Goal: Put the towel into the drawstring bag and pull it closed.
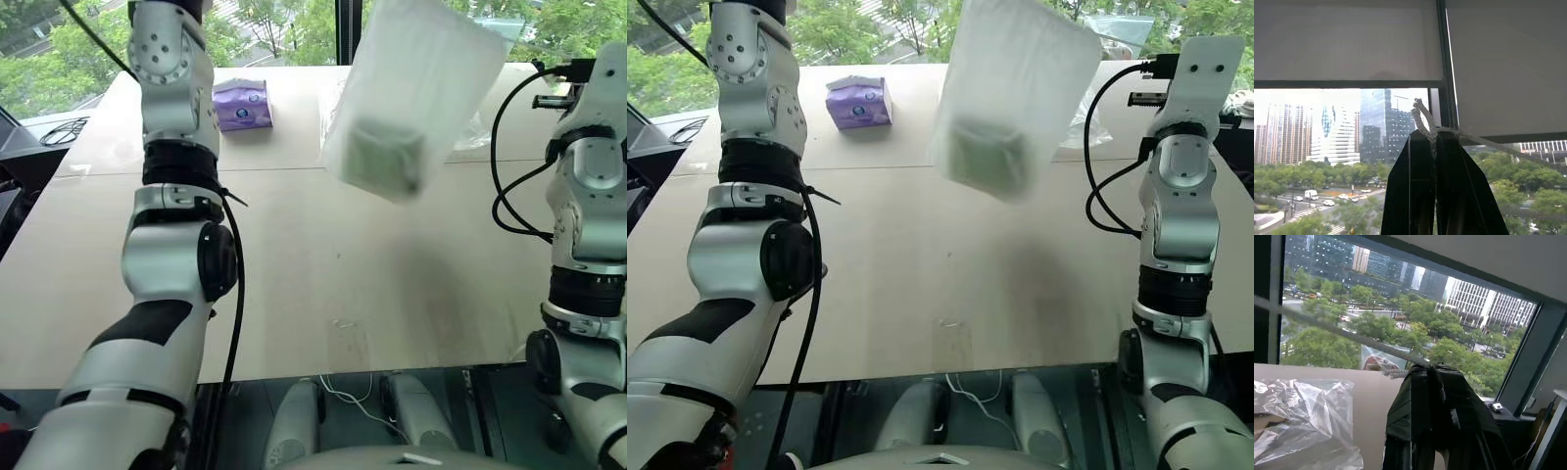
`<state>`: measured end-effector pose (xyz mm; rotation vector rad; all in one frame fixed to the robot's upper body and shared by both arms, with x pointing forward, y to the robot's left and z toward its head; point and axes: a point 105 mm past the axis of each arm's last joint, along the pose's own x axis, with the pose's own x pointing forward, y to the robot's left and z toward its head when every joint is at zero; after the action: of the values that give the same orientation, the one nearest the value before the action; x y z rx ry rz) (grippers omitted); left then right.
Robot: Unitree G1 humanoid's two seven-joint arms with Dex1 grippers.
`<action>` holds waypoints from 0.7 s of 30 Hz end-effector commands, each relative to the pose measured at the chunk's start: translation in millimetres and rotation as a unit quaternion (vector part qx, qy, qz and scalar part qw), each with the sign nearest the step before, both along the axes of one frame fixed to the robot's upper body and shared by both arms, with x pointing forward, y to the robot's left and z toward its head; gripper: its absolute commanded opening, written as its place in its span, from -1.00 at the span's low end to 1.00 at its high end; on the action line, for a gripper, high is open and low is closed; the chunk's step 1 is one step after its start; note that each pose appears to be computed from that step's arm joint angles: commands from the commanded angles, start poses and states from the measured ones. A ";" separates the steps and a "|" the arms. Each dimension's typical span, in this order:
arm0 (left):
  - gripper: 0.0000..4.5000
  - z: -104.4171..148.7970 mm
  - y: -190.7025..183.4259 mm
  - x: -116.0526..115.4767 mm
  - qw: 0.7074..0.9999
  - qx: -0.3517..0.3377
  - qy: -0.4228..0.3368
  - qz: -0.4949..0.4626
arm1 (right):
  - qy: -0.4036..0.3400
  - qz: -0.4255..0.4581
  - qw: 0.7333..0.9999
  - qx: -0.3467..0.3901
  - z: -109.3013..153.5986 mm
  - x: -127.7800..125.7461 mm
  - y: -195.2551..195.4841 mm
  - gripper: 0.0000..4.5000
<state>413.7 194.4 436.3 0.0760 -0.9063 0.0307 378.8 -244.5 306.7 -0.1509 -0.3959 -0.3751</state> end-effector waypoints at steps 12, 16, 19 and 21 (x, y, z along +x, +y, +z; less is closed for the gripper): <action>-1.00 -75.6 144.4 -21.9 0.940 -0.201 0.066 0.269 | -0.055 -0.054 0.966 0.246 -13.2 -7.8 -51.6 -0.99; -1.00 -94.9 156.8 -20.9 0.927 -0.232 0.093 0.280 | -0.044 -0.060 0.949 0.307 -30.0 -7.5 -55.3 -0.99; -1.00 -101.5 159.4 -20.5 0.924 -0.237 0.100 0.283 | -0.036 -0.058 0.940 0.335 -39.6 -6.3 -55.0 -0.99; -1.00 -104.4 160.0 -19.5 0.923 -0.239 0.104 0.282 | -0.030 -0.058 0.936 0.346 -44.2 -5.7 -54.5 -0.99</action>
<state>422.1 304.4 322.4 -0.0261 -0.5714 0.5860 399.1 -232.3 270.2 0.4620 -0.2555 -0.3485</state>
